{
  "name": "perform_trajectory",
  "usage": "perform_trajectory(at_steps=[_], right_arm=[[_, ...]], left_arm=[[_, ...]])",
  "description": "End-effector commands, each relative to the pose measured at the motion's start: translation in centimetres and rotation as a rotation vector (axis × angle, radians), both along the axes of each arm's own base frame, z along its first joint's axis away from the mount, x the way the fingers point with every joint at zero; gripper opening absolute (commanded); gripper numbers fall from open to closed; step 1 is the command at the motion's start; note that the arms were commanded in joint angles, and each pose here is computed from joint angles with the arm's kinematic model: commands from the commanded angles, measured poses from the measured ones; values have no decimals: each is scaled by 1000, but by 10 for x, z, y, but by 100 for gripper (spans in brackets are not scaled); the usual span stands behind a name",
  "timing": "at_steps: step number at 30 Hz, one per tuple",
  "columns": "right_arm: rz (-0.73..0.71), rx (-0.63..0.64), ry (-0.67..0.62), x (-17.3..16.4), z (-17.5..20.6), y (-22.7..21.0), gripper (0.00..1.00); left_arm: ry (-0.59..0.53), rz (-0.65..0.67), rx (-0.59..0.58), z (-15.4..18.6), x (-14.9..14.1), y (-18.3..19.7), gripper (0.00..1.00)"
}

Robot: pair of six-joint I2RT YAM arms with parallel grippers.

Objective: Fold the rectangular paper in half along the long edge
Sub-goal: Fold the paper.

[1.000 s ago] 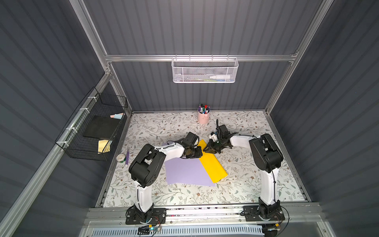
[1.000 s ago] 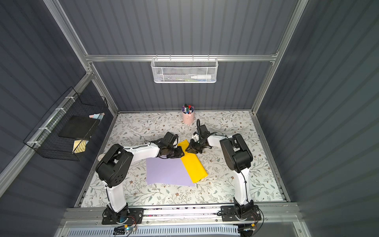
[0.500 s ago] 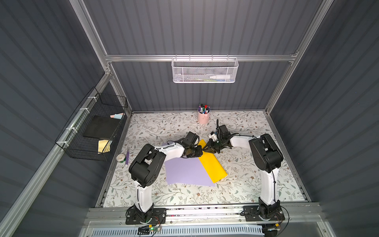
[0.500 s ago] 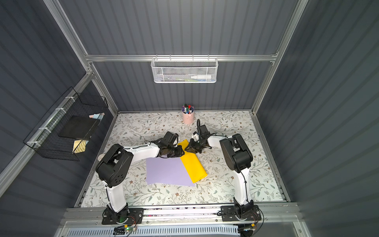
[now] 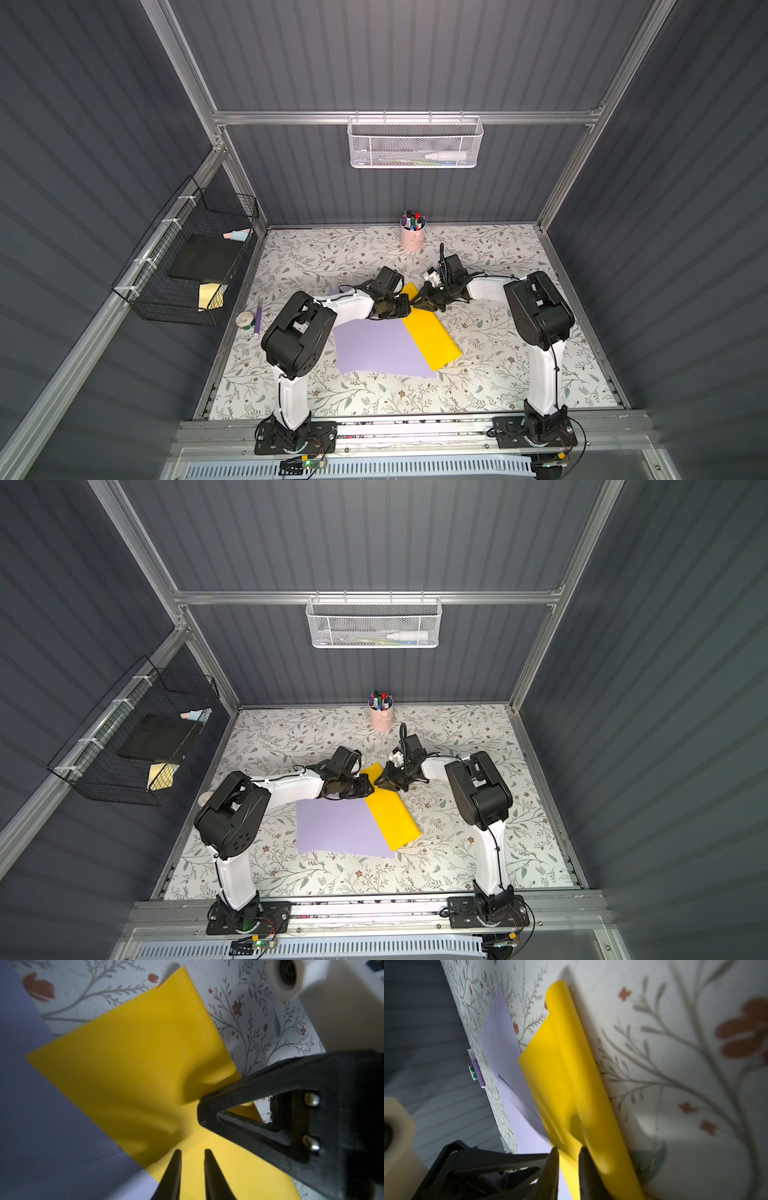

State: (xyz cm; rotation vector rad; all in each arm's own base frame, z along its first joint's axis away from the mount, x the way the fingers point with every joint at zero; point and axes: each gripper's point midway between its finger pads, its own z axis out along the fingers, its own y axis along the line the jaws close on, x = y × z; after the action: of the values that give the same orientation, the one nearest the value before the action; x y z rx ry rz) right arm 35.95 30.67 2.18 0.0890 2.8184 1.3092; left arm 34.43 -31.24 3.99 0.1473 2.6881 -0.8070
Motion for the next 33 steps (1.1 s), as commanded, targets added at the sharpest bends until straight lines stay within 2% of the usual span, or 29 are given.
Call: perform_trajectory(at_steps=[1, 6, 12, 18, 20, 23, 27, 29, 33], right_arm=[[-18, 47, -8, 1, 12, 4, 21], [-21, 61, -5, 0, 12, 5, 21], [-22, 71, -11, 1, 18, 5, 21], [-58, 93, -62, 16, 55, -11, 26], [-85, 93, -83, 20, 70, -29, 32], [-126, 90, -112, 21, 86, -58, 36], [-106, 52, -97, 5, 79, -76, 34], [-88, 65, -63, -8, 68, -75, 30], [-85, 112, -23, -27, 46, -73, 31]], left_arm=[[16, 5, 8, -8, -2, 2, 23], [34, -6, 22, -17, -4, 2, 15], [61, -6, 44, -28, -8, 5, 0], [85, -5, 68, -39, -13, 10, 0], [87, -5, 70, -40, -14, 11, 0], [88, -9, 70, -41, -15, 11, 0], [90, -11, 67, -41, -15, 10, 0], [88, -11, 65, -40, -15, 10, 0], [85, -13, 64, -39, -15, 10, 0]])
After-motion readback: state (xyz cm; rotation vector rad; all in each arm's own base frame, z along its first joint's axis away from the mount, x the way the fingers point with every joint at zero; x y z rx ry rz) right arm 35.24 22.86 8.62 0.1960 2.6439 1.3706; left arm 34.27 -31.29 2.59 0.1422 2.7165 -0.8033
